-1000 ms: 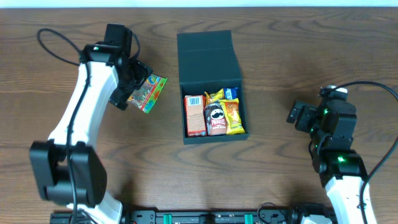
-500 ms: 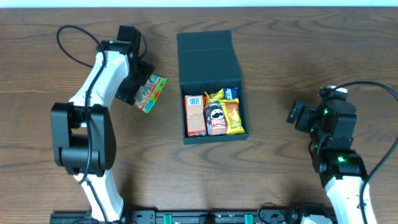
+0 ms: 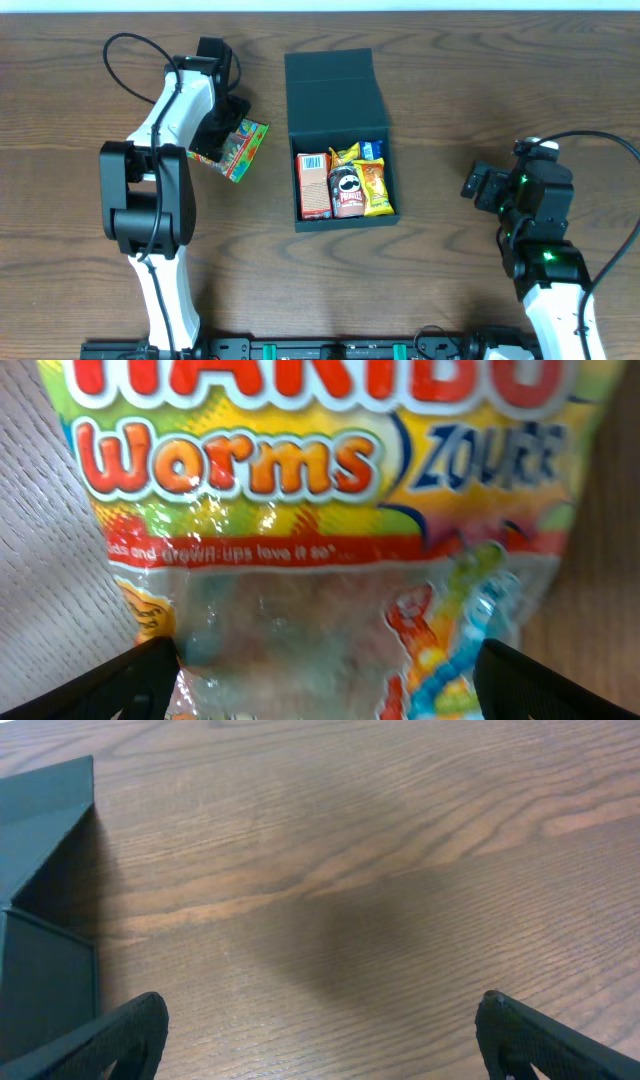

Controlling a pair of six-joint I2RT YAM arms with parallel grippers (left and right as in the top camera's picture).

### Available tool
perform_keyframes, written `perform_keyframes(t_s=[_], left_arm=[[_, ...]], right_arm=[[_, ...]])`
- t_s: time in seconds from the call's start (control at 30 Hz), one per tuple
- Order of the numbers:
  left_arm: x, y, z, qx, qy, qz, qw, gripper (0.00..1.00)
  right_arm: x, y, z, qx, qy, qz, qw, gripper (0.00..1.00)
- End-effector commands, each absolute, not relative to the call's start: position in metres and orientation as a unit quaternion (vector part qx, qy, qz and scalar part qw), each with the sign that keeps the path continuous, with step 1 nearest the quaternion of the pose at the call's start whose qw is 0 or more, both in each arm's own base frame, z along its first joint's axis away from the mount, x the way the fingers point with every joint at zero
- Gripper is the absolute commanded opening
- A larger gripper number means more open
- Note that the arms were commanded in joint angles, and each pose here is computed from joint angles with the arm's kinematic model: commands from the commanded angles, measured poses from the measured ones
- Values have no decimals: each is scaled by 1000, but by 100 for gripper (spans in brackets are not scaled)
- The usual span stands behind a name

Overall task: Pack container
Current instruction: 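Close the left gripper on the Haribo bag's top edge and lift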

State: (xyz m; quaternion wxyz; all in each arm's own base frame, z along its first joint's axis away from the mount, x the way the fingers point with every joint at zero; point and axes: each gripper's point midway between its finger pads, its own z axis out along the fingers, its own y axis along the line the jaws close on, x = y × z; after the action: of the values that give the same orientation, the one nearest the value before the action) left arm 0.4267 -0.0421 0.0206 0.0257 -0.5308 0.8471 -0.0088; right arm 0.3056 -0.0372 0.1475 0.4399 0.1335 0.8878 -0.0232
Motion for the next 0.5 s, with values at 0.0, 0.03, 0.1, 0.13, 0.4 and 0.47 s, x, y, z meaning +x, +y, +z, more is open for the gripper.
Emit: perform_keyframes(t_s=[0.0, 0.03, 0.1, 0.13, 0.4, 0.47], left_arm=[[426, -27, 11, -547, 836, 22, 29, 96], [424, -25, 10, -547, 836, 30, 27, 96], [421, -23, 6, -546, 836, 38, 23, 96], [421, -23, 3, -544, 838, 40, 21, 96], [417, -26, -13, -536, 843, 51, 7, 90], [417, -26, -13, -535, 843, 51, 7, 70]], right_arm=[[303, -42, 144, 135, 889, -33, 436, 99], [303, -42, 144, 135, 889, -33, 436, 99], [303, -42, 144, 135, 889, -33, 436, 99], [303, -42, 144, 135, 889, -33, 436, 99], [303, -42, 144, 135, 889, -33, 436, 99], [303, -42, 144, 135, 889, -33, 436, 99]])
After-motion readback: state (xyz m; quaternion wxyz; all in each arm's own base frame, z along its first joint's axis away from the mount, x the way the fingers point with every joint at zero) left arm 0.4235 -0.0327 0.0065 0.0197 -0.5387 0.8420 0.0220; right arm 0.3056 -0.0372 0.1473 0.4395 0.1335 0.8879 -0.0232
